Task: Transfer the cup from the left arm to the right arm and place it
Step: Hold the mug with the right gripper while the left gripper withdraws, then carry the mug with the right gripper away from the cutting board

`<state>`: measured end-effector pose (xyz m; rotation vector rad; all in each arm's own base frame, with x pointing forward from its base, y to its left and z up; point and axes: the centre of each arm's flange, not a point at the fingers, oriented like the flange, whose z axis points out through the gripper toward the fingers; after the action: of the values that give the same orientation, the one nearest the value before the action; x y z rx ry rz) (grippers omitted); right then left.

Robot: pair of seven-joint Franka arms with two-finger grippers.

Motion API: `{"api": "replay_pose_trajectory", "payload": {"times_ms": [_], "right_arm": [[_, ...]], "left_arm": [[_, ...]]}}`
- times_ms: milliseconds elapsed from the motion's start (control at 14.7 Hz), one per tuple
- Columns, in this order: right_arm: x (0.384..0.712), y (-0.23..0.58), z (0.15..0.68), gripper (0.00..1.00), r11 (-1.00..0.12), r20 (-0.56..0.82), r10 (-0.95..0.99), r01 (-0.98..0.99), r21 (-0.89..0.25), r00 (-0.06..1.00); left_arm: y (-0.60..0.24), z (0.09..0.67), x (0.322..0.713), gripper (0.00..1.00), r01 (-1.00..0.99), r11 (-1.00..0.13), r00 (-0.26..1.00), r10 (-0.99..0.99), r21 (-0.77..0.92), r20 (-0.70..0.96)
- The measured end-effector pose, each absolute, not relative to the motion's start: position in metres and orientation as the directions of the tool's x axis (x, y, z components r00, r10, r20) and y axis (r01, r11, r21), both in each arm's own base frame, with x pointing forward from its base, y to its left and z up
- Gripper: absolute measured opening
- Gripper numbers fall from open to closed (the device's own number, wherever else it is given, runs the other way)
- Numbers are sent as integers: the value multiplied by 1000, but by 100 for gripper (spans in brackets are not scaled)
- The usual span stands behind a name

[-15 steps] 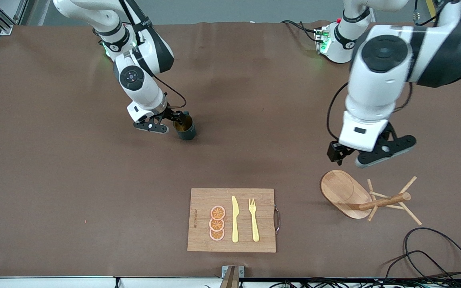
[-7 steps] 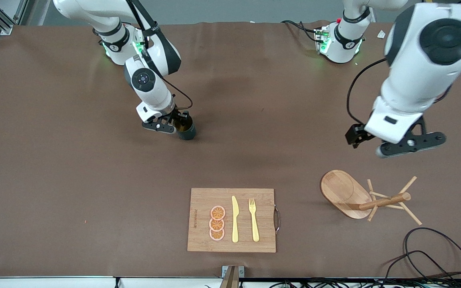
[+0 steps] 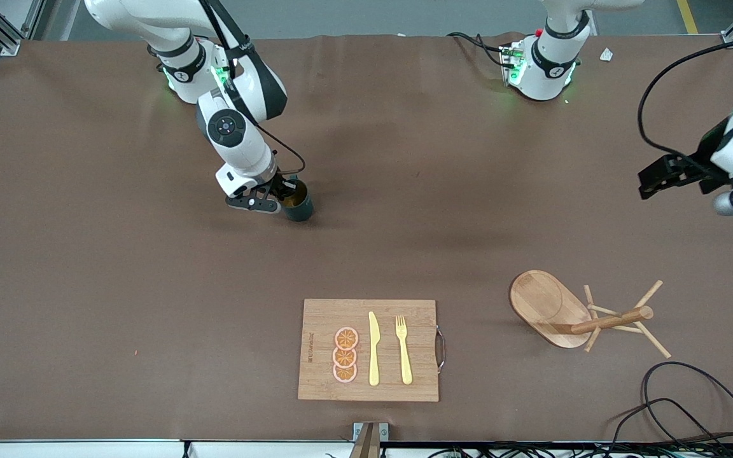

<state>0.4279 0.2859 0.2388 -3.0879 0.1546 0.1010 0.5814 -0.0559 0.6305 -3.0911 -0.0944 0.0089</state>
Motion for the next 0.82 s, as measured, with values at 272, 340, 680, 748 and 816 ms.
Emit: {"api": "replay_pose_trajectory", "payload": {"times_ms": [272, 340, 680, 748, 816], "right_arm": [[443, 265, 243, 4, -984, -45, 171, 168, -64, 984], [451, 252, 245, 4, -971, -37, 230, 227, -68, 972], [485, 180, 255, 4, -881, -16, 470, 467, -76, 883], [490, 165, 256, 4, -855, -13, 515, 513, -70, 857], [494, 151, 256, 4, -822, -14, 568, 566, -56, 823]], "left_arm": [[-49, 639, 571, 100, 57, -998, 998, 58, -40, -26], [-48, 641, 569, 100, 58, -998, 998, 59, -40, -30], [-39, 648, 558, 100, 77, -996, 996, 80, -53, -42], [-38, 650, 557, 100, 79, -995, 996, 82, -54, -41], [-39, 650, 555, 100, 78, -995, 996, 80, -55, -41]]}}
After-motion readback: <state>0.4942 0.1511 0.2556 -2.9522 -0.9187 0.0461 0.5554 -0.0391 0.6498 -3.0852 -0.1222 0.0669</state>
